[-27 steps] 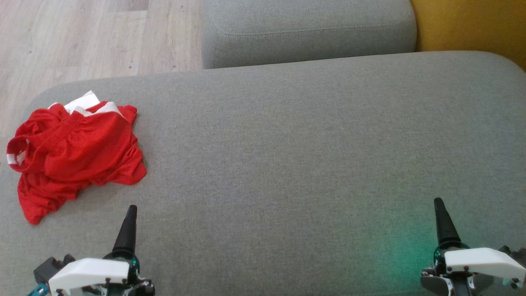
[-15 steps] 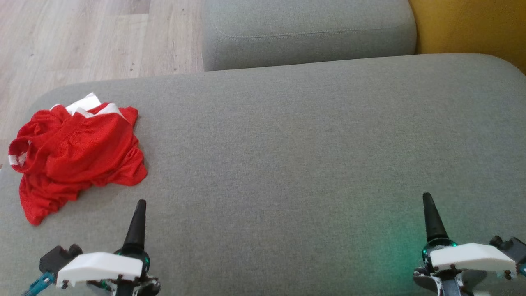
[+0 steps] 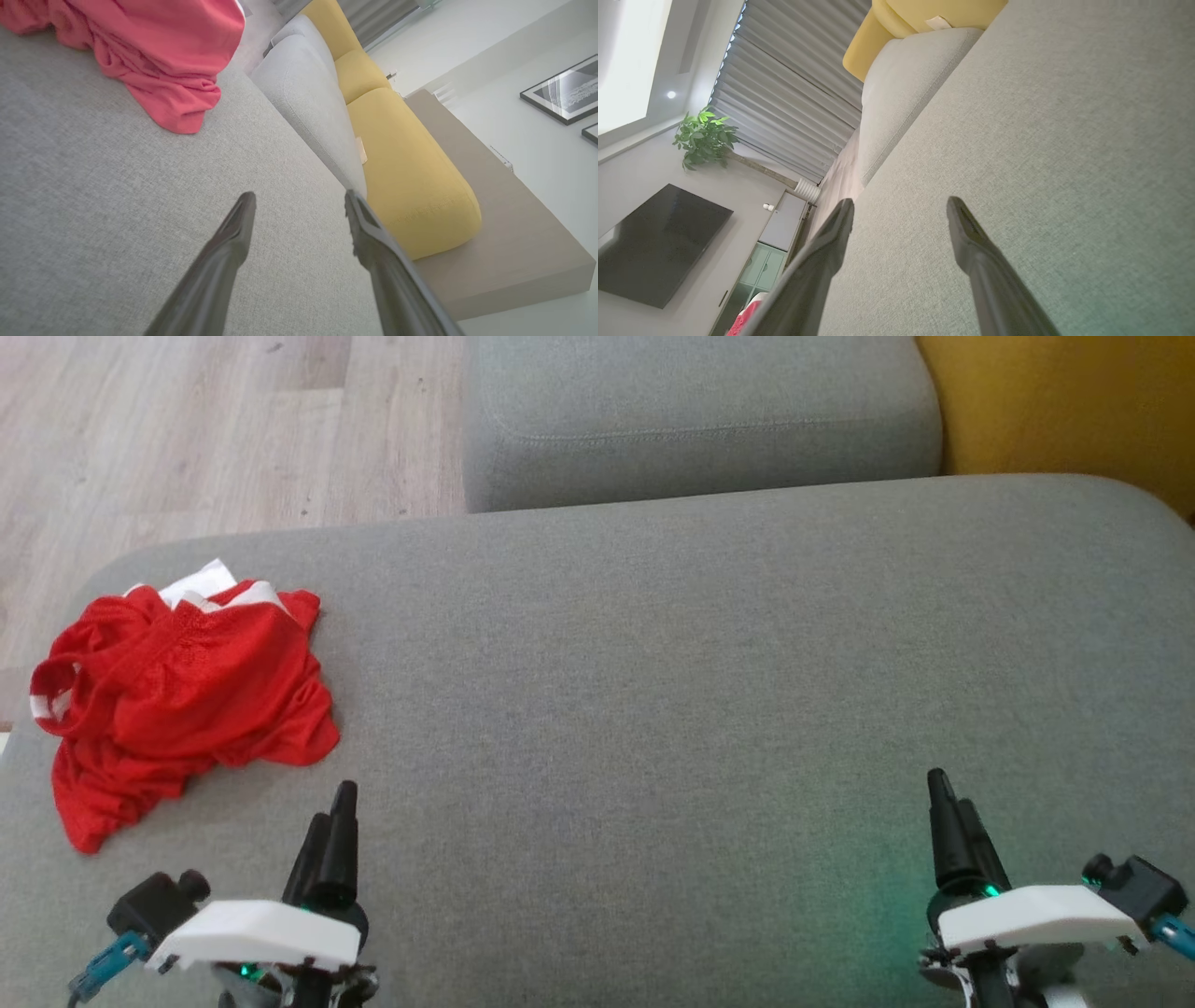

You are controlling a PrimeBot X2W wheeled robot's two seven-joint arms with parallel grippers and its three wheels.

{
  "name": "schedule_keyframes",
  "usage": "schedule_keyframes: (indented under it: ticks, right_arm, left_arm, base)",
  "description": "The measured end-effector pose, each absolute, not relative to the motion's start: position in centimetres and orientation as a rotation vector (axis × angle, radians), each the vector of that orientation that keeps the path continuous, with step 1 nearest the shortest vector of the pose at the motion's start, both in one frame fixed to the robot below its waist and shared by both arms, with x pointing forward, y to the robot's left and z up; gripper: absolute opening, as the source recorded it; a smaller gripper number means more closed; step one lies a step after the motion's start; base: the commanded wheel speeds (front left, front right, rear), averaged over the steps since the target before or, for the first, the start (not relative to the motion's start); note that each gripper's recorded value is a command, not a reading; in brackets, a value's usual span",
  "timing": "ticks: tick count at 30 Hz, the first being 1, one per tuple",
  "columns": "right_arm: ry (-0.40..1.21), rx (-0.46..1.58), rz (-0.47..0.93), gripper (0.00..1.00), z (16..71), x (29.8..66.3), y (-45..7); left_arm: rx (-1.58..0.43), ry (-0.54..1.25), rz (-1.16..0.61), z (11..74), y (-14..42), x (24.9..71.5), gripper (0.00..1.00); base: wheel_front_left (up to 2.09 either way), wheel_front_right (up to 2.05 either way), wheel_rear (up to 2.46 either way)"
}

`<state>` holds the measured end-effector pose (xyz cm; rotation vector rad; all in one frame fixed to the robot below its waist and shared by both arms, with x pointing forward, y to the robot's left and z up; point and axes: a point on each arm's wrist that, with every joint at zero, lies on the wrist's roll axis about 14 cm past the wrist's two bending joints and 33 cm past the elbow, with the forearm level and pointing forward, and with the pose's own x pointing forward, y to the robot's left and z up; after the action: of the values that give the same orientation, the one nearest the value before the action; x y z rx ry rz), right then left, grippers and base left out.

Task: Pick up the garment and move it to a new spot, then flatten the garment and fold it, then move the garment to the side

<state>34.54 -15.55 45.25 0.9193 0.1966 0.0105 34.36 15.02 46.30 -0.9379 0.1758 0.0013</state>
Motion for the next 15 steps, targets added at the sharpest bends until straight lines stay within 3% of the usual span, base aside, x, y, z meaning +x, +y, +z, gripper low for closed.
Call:
schedule_keyframes:
  ticks: [15]
  right_arm:
    - [0.171,0.749,0.077,1.00,46.1,34.9,-14.1]
  left_arm:
    - [-0.767,0.134,-0.015,47.3,14.9,34.6,1.00]
  base:
    - [0.00,0.00,0.00]
